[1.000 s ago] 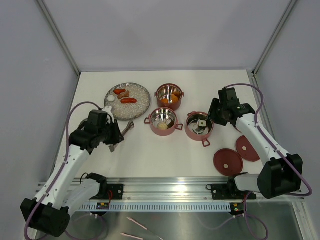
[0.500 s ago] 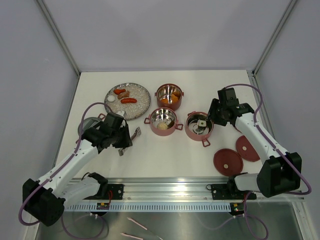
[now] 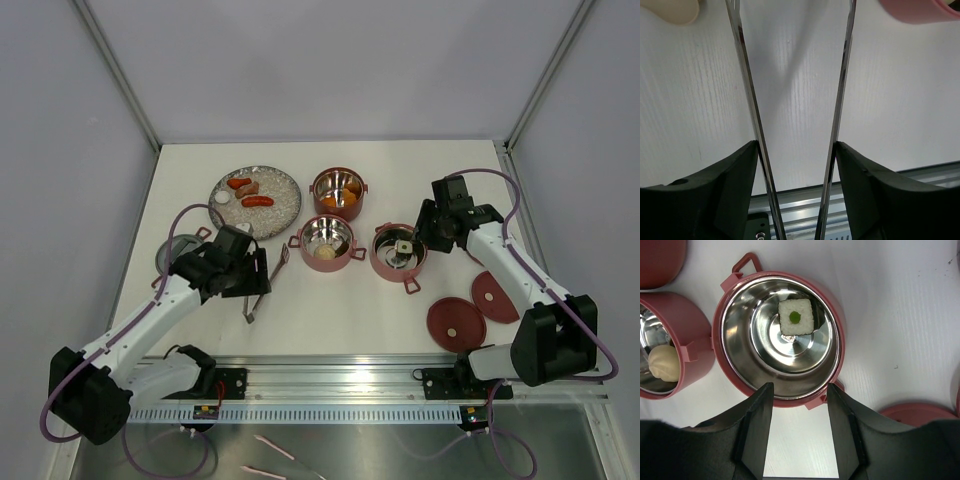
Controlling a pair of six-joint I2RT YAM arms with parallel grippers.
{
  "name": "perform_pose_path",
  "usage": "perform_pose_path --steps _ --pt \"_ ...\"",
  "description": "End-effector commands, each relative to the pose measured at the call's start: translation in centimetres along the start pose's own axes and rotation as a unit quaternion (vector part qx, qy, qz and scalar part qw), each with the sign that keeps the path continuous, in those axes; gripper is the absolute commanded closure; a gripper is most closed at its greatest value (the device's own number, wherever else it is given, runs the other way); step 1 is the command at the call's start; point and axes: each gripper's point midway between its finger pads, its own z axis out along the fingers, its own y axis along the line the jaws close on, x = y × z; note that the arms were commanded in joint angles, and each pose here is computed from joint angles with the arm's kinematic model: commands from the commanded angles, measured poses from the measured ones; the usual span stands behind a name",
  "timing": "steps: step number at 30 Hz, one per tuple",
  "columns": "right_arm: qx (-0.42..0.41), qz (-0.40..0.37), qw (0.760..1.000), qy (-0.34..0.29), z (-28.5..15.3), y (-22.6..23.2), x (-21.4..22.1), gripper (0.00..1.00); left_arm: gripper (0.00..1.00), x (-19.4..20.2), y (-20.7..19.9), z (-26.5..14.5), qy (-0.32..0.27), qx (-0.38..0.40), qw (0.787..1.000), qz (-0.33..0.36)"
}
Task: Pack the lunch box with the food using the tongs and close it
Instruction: Place the clamp at the center of the board, then pick up the box lid from the center of the board.
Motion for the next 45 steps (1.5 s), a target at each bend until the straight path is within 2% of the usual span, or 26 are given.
perform_pose_path --steps 1,6,9,16,20,23,31,36,40,45 --pt "0.011 -0.011 0.999 -0.031 -0.3 -0.2 -1.3 0.46 0.34 -1.3 -0.7 -0.8 -0.02 0.008 1.0 0.01" --pt "0.033 -0.003 0.999 -0.043 -0.8 -1.6 -1.6 0.45 0.34 -2.0 -1.4 -2.1 -0.018 0.022 0.999 0.031" --pt "0.043 0.004 0.998 -0.046 -1.3 -2.3 -1.7 0.44 0.23 -2.1 -1.8 -2.3 -0.011 0.027 0.999 0.042" --pt "0.054 0.01 0.997 -0.049 -2.0 -2.9 -1.6 0.43 0.15 -1.9 -1.7 -1.9 -0.004 0.026 0.998 0.055" --pt "0.069 0.021 0.997 -0.04 -2.5 -3.7 -0.8 0.41 0.17 -2.5 -2.1 -2.3 -0.013 0.03 0.998 0.055" --pt "0.083 0.037 0.996 -0.019 -2.7 -4.6 0.9 0.41 0.19 -4.0 -2.7 -3.3 -0.04 0.04 0.997 0.051" --pt "0.118 0.136 0.981 0.079 -1.9 -7.2 9.8 0.41 0.22 -9.1 -3.9 -5.1 -0.114 0.025 0.993 0.035" --pt "0.105 0.171 0.973 0.117 -2.2 -6.4 13.5 0.43 0.22 -11.0 -4.3 -5.5 -0.14 0.018 0.989 0.037" --pt "0.123 0.193 0.965 0.129 -1.8 -6.5 14.9 0.44 0.22 -12.0 -4.8 -5.4 -0.151 0.021 0.987 0.041" --pt "0.163 0.178 0.963 0.121 0.0 -7.9 14.9 0.47 0.22 -12.4 -5.3 -4.6 -0.146 0.026 0.988 0.048"
